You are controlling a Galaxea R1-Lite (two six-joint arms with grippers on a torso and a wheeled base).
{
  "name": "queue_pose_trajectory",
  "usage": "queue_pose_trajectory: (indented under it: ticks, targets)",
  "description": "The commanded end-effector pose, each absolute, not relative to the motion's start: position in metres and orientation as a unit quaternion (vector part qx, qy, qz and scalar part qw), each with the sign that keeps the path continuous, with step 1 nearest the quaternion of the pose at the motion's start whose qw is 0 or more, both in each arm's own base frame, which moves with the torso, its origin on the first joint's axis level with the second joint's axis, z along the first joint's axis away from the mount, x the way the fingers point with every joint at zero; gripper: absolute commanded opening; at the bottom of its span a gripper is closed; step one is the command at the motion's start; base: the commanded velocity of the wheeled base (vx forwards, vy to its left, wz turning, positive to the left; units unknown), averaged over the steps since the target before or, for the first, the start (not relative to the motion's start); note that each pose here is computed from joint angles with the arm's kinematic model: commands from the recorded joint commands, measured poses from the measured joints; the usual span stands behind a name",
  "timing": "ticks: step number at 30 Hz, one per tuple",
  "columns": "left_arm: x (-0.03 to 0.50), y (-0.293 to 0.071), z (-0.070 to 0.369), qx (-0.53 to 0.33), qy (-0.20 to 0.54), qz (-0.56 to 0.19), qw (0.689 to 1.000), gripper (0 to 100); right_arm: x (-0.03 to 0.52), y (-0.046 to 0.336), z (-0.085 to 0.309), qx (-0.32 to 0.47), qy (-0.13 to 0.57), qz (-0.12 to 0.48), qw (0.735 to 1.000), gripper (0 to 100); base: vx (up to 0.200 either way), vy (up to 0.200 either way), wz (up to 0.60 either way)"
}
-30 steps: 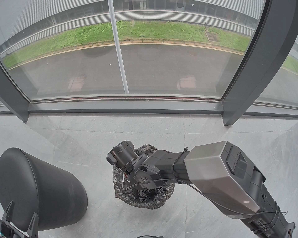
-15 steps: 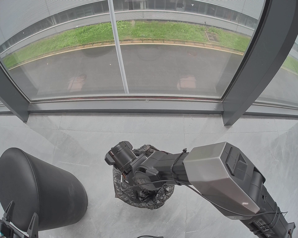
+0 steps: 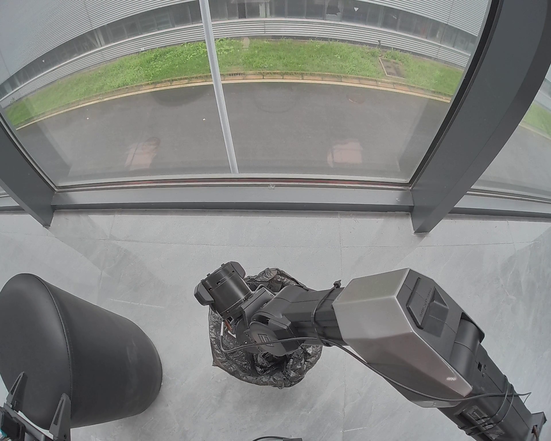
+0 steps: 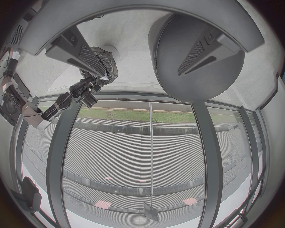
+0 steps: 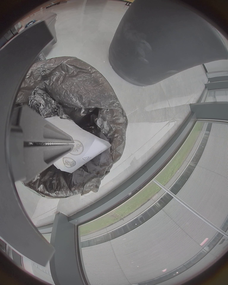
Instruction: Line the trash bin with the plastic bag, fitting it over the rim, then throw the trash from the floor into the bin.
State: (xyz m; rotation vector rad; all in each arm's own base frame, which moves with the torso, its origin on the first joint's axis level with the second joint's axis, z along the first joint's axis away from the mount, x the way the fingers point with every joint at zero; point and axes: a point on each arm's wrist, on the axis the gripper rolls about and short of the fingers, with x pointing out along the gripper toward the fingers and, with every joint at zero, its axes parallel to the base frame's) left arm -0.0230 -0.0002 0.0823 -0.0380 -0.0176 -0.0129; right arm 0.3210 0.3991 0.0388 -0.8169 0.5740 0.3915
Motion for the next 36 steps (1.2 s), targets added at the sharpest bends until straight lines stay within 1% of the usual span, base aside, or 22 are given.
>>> queue_pose_trajectory:
  ticks: [1,3,10,17,29,36]
  targets:
    - [-0.023,0.0,0.077,-0.019,-0.008,-0.006,1.0,100,0.324,0.398,0.022,-0.397,0.286,0.185,0.853,0,0.0,0.0,0.0]
    - [-0.023,0.0,0.077,-0.019,-0.007,-0.006,1.0,100,0.326,0.397,0.017,-0.398,0.289,0.181,0.851,0,0.0,0.0,0.0]
    - [-0.023,0.0,0.077,-0.02,-0.008,-0.006,1.0,100,0.341,0.388,-0.023,-0.406,0.309,0.168,0.843,0,0.0,0.0,0.0]
    - [-0.023,0.0,0.077,-0.02,-0.008,-0.003,1.0,100,0.356,0.377,-0.048,-0.402,0.316,0.155,0.845,0,0.0,0.0,0.0]
    - [-0.023,0.0,0.077,-0.02,-0.008,-0.003,1.0,100,0.362,0.374,-0.06,-0.398,0.317,0.15,0.848,0,0.0,0.0,0.0]
    - [-0.023,0.0,0.077,-0.02,-0.009,-0.002,1.0,100,0.36,0.376,-0.052,-0.396,0.311,0.152,0.851,0,0.0,0.0,0.0]
